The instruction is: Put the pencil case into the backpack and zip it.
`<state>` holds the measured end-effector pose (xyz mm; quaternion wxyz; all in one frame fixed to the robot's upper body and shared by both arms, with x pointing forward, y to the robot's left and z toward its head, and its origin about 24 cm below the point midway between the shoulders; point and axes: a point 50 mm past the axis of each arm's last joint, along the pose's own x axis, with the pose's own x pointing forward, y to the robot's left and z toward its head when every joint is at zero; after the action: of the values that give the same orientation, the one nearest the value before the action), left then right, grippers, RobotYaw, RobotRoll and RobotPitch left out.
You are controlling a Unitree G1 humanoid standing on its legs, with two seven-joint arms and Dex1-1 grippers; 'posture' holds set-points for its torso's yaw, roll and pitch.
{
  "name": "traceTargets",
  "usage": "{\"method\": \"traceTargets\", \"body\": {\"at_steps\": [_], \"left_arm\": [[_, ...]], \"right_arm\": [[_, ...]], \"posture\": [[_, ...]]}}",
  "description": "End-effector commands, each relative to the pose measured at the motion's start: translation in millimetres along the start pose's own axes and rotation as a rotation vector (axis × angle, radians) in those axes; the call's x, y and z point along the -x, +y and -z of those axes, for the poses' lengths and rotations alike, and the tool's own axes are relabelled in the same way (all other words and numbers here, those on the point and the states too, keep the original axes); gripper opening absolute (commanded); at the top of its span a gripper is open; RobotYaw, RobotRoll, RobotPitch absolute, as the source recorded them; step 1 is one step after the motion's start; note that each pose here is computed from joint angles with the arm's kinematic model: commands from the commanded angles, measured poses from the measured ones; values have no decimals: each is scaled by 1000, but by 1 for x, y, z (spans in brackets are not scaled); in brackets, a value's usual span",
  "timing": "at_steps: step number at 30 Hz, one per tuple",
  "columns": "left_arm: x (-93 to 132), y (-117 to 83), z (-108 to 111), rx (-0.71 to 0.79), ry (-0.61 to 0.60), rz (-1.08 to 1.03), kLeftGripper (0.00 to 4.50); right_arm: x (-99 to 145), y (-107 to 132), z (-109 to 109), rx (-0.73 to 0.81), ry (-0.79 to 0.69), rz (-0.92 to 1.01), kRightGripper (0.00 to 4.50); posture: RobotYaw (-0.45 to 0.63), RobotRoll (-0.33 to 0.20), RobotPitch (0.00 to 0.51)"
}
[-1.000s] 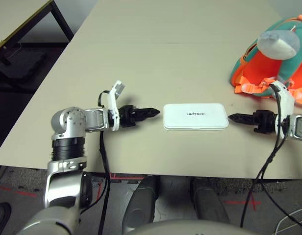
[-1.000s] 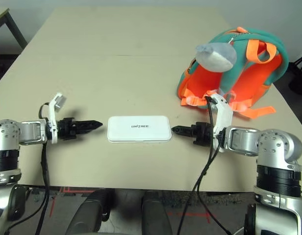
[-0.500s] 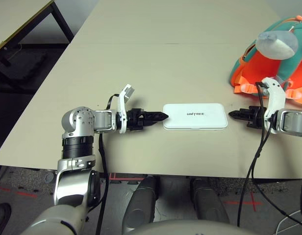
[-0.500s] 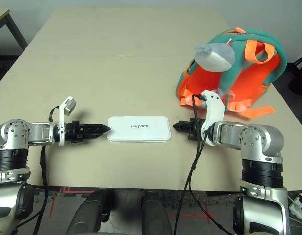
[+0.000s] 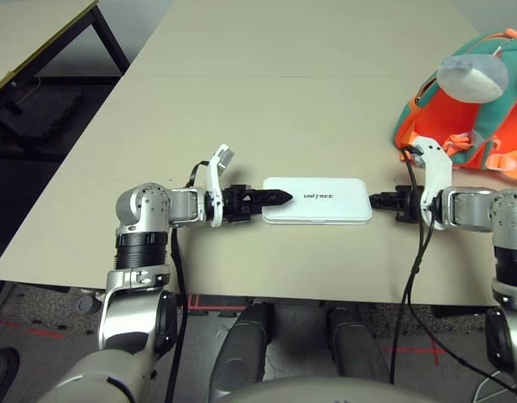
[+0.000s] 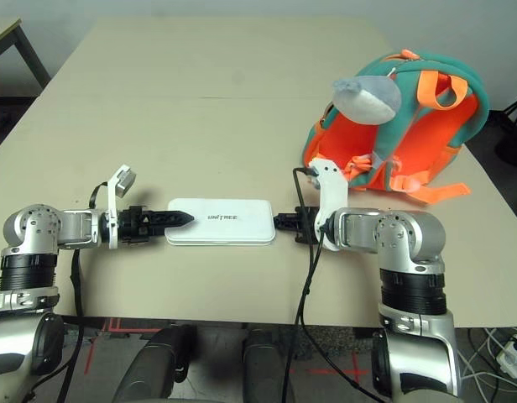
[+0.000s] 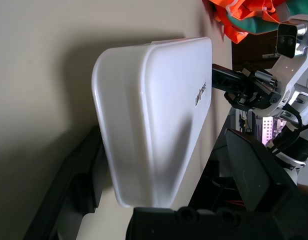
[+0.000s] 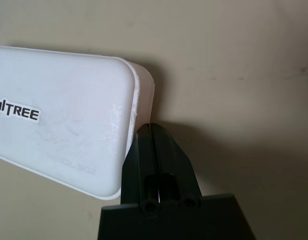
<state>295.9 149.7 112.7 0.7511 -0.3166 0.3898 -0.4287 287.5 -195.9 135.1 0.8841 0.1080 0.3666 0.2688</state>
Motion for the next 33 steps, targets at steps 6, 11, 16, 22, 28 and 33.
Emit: {"method": "traceTargets", "body": {"at_steps": [6,11,16,22,28,33], "left_arm": [[-5,11,11,-26,22,-52,3563],[-5,4,13,-90,-1,6,2077],[-4,-1,13,-136,-17,32,1452],[-4,3,12,-158,-10,5,1440],[-9,7,4,-162,2,-11,1440],[-13,9,-6,-181,10,-22,1439]], "right_arm": [[-2,6,-2,35,-5,-24,0],[5,5,-5,68,-78,-23,203],[37,5,-13,165,-239,63,1554],[88,15,-14,195,-317,164,3356],[121,11,-18,186,-444,359,4500],[124,7,-30,127,-550,480,4500]], "posture": [[117,0,173],[119,0,178],[98,0,184],[20,0,189],[-63,0,185],[-85,0,173]]}}
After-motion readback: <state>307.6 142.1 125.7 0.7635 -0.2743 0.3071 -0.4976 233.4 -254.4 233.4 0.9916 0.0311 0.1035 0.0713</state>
